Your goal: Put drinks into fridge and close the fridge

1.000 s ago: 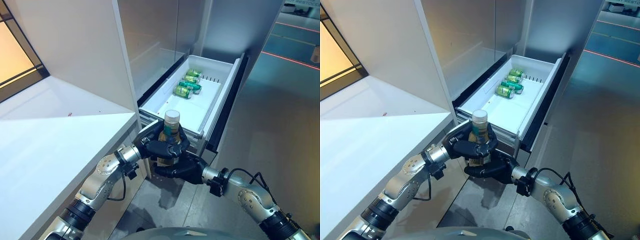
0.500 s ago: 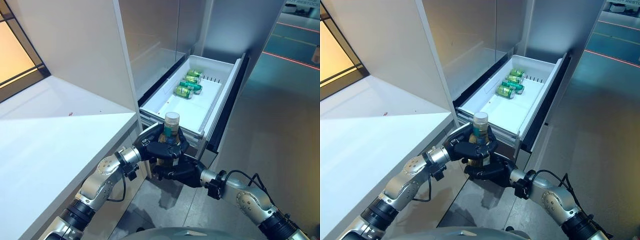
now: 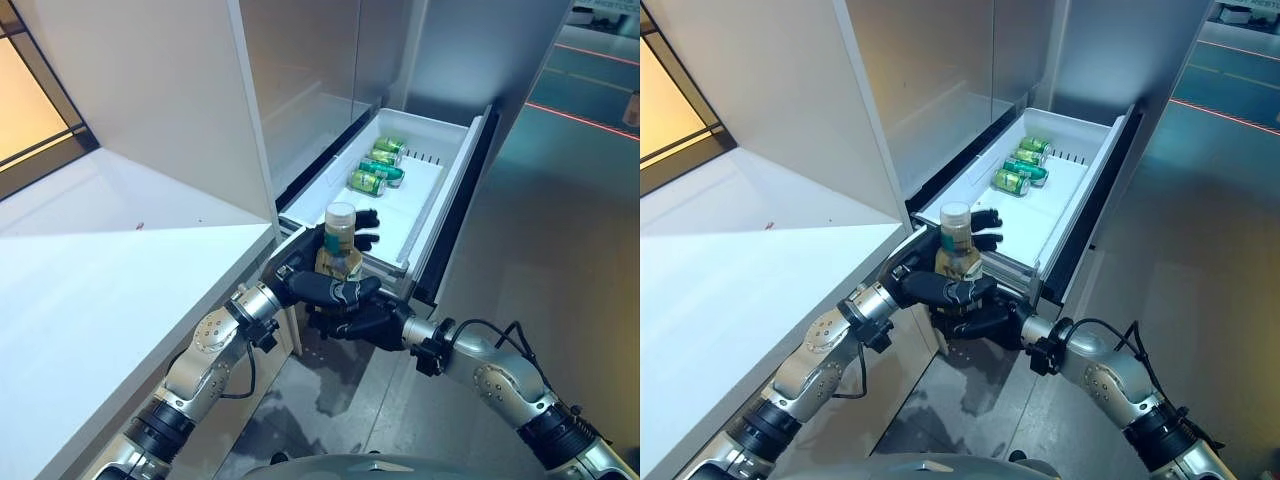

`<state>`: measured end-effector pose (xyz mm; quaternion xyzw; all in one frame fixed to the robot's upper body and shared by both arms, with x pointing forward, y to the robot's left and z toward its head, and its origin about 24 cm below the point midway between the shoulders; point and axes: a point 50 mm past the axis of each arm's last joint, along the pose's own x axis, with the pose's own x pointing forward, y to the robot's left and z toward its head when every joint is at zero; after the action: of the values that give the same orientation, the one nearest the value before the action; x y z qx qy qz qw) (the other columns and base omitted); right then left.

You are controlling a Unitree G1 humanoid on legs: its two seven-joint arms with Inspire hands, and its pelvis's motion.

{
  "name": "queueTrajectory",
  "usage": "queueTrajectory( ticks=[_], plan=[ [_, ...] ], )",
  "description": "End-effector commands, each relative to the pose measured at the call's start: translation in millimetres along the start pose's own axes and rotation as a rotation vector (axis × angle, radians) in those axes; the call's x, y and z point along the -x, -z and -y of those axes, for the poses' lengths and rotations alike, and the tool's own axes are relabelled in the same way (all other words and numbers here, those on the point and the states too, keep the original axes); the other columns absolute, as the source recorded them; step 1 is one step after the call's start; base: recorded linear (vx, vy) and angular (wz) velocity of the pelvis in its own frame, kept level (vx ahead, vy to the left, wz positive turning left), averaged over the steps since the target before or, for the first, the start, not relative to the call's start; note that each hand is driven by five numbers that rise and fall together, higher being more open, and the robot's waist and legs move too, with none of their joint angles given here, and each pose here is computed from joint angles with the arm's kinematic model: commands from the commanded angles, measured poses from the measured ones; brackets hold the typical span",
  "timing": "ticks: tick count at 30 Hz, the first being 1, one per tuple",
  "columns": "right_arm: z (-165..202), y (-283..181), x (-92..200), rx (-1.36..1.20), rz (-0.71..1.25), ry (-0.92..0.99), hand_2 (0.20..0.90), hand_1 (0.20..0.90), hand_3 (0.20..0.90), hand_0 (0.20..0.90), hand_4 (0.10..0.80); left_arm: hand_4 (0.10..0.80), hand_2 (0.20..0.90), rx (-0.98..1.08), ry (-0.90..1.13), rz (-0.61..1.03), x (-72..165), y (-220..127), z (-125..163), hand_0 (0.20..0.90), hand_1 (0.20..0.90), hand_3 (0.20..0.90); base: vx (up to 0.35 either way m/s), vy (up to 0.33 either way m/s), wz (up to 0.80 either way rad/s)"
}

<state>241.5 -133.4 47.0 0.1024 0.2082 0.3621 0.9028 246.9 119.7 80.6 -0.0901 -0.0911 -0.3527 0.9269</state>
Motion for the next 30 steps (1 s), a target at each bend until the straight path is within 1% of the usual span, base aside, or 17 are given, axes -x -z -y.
queueTrajectory(
  ticks=[1, 5, 8, 9, 10, 11, 13, 14, 16, 17, 19, 20, 25, 26, 27, 30],
  plan=[
    [-17, -132, 14, 0.250, 0.541, -0.031, 0.300, 0.300, 0.200, 0.300, 0.100, 0.800, 0.900, -0.114, -0.001, 0.197, -14, -28, -1, 0.900, 0.900, 0.900, 0.000, 0.000, 0.00],
    [1, -154, 22, 0.335, 0.562, 0.128, 0.300, 0.300, 0.200, 0.300, 0.100, 0.800, 0.900, -0.071, -0.081, 0.135, -5, -14, -12, 0.900, 0.900, 0.900, 0.001, 0.004, 0.04],
    [11, -169, 29, 0.384, 0.579, 0.225, 0.300, 0.300, 0.200, 0.300, 0.100, 0.800, 0.900, -0.060, -0.110, 0.090, 1, -6, -15, 0.900, 0.900, 0.900, 0.004, 0.000, 0.03],
    [19, -177, 34, 0.400, 0.586, 0.279, 0.300, 0.300, 0.200, 0.300, 0.100, 0.800, 0.900, -0.048, -0.130, 0.061, 6, 2, -18, 0.900, 0.900, 0.900, 0.000, 0.000, 0.00],
    [20, -178, 35, 0.409, 0.587, 0.293, 0.300, 0.300, 0.200, 0.300, 0.100, 0.800, 0.900, -0.042, -0.135, 0.055, 7, 3, -18, 0.900, 0.900, 0.900, 0.019, -0.009, 0.04],
    [30, -187, 43, 0.433, 0.596, 0.363, 0.300, 0.300, 0.200, 0.300, 0.100, 0.800, 0.900, -0.022, -0.152, 0.012, 13, 11, -20, 0.900, 0.900, 0.900, 0.017, -0.009, 0.07],
    [38, -194, 48, 0.443, 0.597, 0.412, 0.300, 0.300, 0.200, 0.300, 0.100, 0.800, 0.900, 0.017, -0.162, -0.021, 20, 19, -21, 0.900, 0.900, 0.900, 0.018, -0.009, 0.13],
    [48, -202, 57, 0.460, 0.596, 0.480, 0.300, 0.300, 0.200, 0.300, 0.100, 0.800, 0.900, 0.044, -0.159, -0.072, 26, 28, -20, 0.900, 0.900, 0.900, 0.017, -0.006, 0.16],
    [56, -210, 64, 0.465, 0.599, 0.529, 0.300, 0.300, 0.200, 0.300, 0.100, 0.800, 0.900, 0.053, -0.147, -0.115, 31, 35, -18, 0.900, 0.900, 0.900, 0.033, -0.014, 0.14],
    [65, -219, 72, 0.470, 0.600, 0.591, 0.300, 0.300, 0.200, 0.300, 0.100, 0.800, 0.900, 0.076, -0.135, -0.179, 40, 47, -14, 0.900, 0.900, 0.900, 0.046, -0.018, 0.15],
    [76, -228, 82, 0.464, 0.604, 0.644, 0.300, 0.300, 0.200, 0.300, 0.100, 0.800, 0.900, 0.088, -0.116, -0.242, 49, 56, -11, 0.900, 0.900, 0.900, 0.040, -0.014, 0.15],
    [78, -230, 83, 0.463, 0.605, 0.651, 0.300, 0.300, 0.200, 0.300, 0.100, 0.800, 0.900, 0.093, -0.118, -0.254, 50, 58, -11, 0.900, 0.900, 0.900, 0.039, -0.011, 0.18],
    [106, -243, 100, 0.433, 0.582, 0.796, 0.300, 0.300, 0.200, 0.300, 0.100, 0.800, 0.900, 0.124, -0.135, -0.450, 80, 87, -10, 0.900, 0.900, 0.900, 0.064, -0.016, 0.23],
    [106, -243, 100, 0.434, 0.582, 0.795, 0.300, 0.300, 0.200, 0.300, 0.100, 0.800, 0.900, 0.124, -0.135, -0.449, 80, 87, -10, 0.900, 0.900, 0.900, 0.061, -0.021, 0.26],
    [114, -243, 104, 0.426, 0.559, 0.841, 0.300, 0.300, 0.200, 0.300, 0.100, 0.800, 0.900, 0.128, -0.151, -0.507, 88, 94, -11, 0.900, 0.900, 0.900, 0.059, -0.024, 0.26],
    [125, -248, 111, 0.424, 0.522, 0.922, 0.300, 0.300, 0.200, 0.300, 0.100, 0.800, 0.900, 0.120, -0.167, -0.578, 101, 103, -15, 0.900, 0.900, 0.900, 0.045, -0.035, 0.29]
  ],
)
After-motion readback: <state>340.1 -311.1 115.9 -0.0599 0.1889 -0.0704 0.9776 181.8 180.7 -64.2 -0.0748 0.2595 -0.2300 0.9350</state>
